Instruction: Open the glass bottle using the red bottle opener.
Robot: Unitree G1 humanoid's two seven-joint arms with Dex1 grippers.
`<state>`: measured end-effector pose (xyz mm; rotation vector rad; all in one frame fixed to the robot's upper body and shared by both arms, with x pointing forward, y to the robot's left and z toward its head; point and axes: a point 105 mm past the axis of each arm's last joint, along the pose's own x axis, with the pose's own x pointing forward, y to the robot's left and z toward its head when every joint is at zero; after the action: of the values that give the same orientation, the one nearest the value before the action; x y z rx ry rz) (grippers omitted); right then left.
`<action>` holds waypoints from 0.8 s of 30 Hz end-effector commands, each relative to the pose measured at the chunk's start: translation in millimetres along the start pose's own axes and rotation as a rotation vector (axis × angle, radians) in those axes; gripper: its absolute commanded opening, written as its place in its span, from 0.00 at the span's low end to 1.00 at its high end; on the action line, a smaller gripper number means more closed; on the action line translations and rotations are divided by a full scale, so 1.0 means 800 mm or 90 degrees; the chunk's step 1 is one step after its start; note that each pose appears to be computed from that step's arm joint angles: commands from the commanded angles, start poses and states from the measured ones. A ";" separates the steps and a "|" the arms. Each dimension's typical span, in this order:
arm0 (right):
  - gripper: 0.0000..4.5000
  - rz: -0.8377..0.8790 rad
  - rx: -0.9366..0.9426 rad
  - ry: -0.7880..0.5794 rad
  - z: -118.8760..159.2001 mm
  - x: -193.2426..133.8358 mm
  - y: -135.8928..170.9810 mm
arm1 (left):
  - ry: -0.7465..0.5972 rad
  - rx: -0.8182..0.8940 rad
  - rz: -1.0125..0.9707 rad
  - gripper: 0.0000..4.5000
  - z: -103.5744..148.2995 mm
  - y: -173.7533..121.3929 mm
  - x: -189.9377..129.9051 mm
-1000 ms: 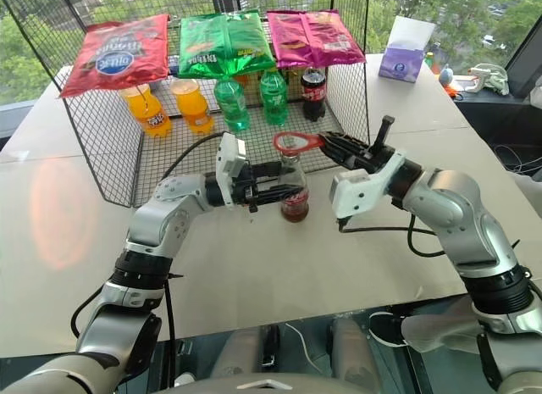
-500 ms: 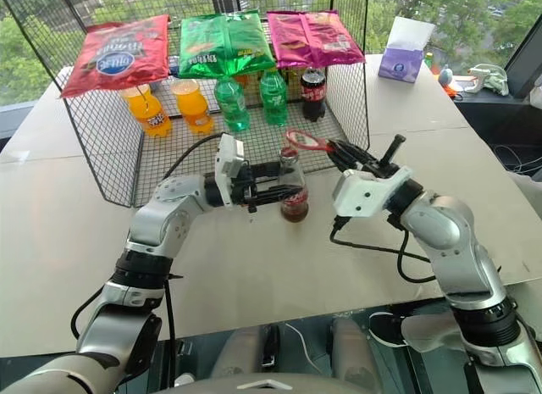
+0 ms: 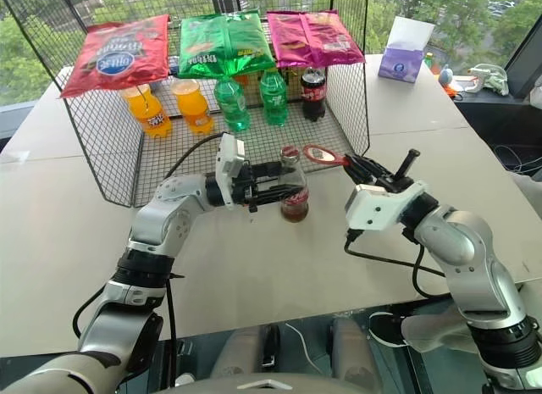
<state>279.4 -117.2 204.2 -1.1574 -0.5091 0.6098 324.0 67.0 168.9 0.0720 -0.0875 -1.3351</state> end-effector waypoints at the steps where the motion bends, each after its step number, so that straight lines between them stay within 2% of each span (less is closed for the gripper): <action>1: 0.00 -0.001 -0.040 -0.032 0.015 -0.002 -0.005 | -0.010 0.021 -0.011 0.49 0.009 -0.001 0.003; 17: 0.00 -0.008 -0.054 -0.071 0.027 0.006 -0.009 | -0.013 0.028 -0.015 0.49 0.027 -0.004 0.015; 24: 0.00 -0.032 -0.034 -0.027 0.012 -0.012 -0.017 | -0.011 0.028 -0.011 0.49 0.028 -0.003 0.010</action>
<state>273.9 -118.5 206.9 -1.1773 -0.5503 0.6135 326.4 63.7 171.7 0.0708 -0.0517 -1.3227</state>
